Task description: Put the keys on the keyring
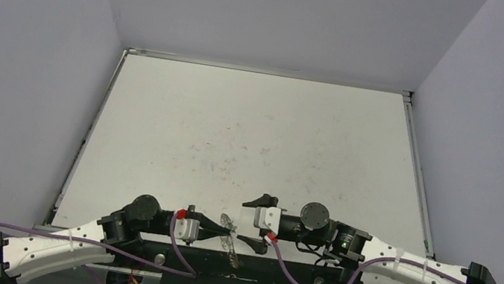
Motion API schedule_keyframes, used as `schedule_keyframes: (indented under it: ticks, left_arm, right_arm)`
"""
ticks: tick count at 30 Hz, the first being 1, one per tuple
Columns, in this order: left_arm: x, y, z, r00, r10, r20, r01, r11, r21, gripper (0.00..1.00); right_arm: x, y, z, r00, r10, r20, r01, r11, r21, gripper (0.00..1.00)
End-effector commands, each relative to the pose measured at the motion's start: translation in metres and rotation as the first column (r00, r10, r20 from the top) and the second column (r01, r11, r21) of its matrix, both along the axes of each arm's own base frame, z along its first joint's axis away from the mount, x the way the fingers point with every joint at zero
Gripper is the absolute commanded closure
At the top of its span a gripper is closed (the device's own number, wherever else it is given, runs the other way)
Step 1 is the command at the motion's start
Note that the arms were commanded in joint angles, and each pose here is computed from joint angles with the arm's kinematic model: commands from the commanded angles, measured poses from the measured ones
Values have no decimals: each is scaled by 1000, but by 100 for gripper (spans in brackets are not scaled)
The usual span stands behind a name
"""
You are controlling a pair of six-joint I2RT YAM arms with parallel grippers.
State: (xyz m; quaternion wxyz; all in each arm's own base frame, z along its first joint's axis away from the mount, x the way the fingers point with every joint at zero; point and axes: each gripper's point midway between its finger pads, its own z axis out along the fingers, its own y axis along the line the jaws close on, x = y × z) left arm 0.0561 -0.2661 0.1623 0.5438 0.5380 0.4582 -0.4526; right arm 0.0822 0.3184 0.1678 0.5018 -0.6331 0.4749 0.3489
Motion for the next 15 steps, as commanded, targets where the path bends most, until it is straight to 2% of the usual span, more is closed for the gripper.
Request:
schedule_keyframes:
  ticks: [1,3,5,9,11,12,13,15]
  left_arm:
    - [5,0,17,999,35,10,-35,997,-63,100]
    - [8,0,16,999,51,7,-50,997,-57,100]
    - [10,1,15,998,62,1,-62,997,-52,100]
    - [12,1,12,997,78,-2,-78,996,-45,100]
    - [14,1,12,996,86,-2,-86,995,-43,100]
    - [14,2,11,996,88,-1,-88,995,-42,100]
    - [15,2,11,996,91,-1,-91,995,-41,100]
    - [15,2,10,996,94,-4,-94,995,-39,100]
  right_arm:
    - [34,-15,35,966,-246,-72,255,955,149,19]
    - [49,-28,37,926,-351,-140,371,914,163,12]
    - [65,-44,35,855,-462,-235,503,849,164,1]
    - [103,-89,18,585,-706,-399,787,612,72,0]
    - [116,-116,4,399,-799,-450,891,454,-14,0]
    - [120,-126,-3,331,-831,-447,917,396,-57,0]
    - [121,-134,-11,284,-855,-433,928,360,-102,0]
    - [118,-138,-26,243,-883,-402,925,336,-179,1]
